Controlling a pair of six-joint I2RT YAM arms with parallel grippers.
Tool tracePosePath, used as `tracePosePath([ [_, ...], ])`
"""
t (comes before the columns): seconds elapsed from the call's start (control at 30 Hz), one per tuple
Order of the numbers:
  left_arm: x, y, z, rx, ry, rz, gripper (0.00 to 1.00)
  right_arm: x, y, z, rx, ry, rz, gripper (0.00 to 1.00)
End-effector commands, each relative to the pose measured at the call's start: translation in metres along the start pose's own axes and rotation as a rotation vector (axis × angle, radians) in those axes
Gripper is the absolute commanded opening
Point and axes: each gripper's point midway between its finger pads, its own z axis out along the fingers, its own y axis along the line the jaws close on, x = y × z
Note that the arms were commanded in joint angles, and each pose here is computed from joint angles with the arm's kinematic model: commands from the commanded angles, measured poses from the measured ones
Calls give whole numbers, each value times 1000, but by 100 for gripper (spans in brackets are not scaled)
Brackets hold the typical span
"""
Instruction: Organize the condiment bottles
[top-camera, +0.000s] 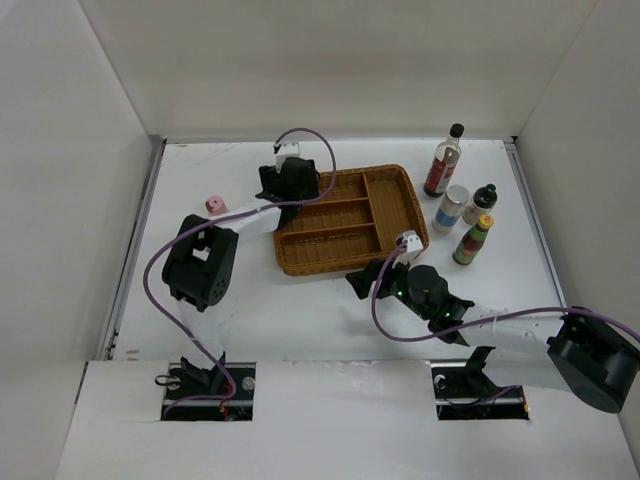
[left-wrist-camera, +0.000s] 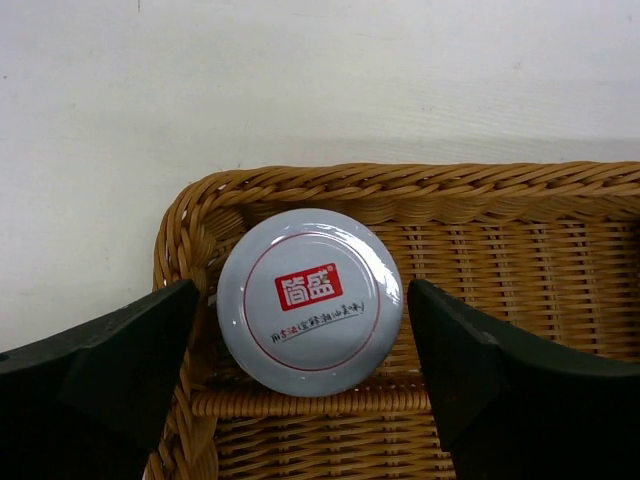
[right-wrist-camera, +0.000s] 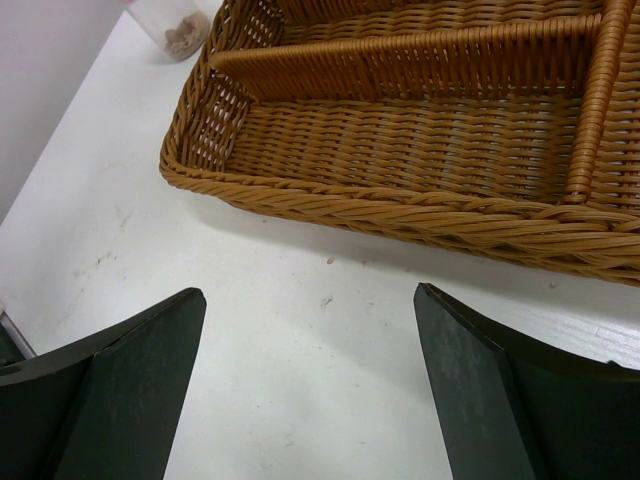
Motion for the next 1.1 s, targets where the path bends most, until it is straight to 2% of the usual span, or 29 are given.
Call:
tracePosePath([
  [0.0, -55, -11, -22, 50, -133, -72, 88, -22, 20, 2, -62, -65, 12, 92],
  [0.1, -84, -3, -54, 65, -200, -106, 91, -23, 21, 2, -64, -67, 12, 93],
  [0.23, -99, 29, -90, 32, -259, -152, 91, -24, 21, 1, -66, -71, 15, 94],
  [0.43, -78, 116, -117, -178, -290, -227, 91, -24, 21, 2, -65, -68, 16, 94],
  [0.6, -51, 179, -105, -333, -239, -259, 91, -22, 21, 4, -61, -62, 14, 96],
  [0.93, -41, 200, -57, -383, -163, -252, 89, -21, 20, 4, -59, -59, 14, 97],
  [1.07, -36, 205, -39, -396, -135, -248, 84, -21, 20, 4, -59, -59, 12, 97],
])
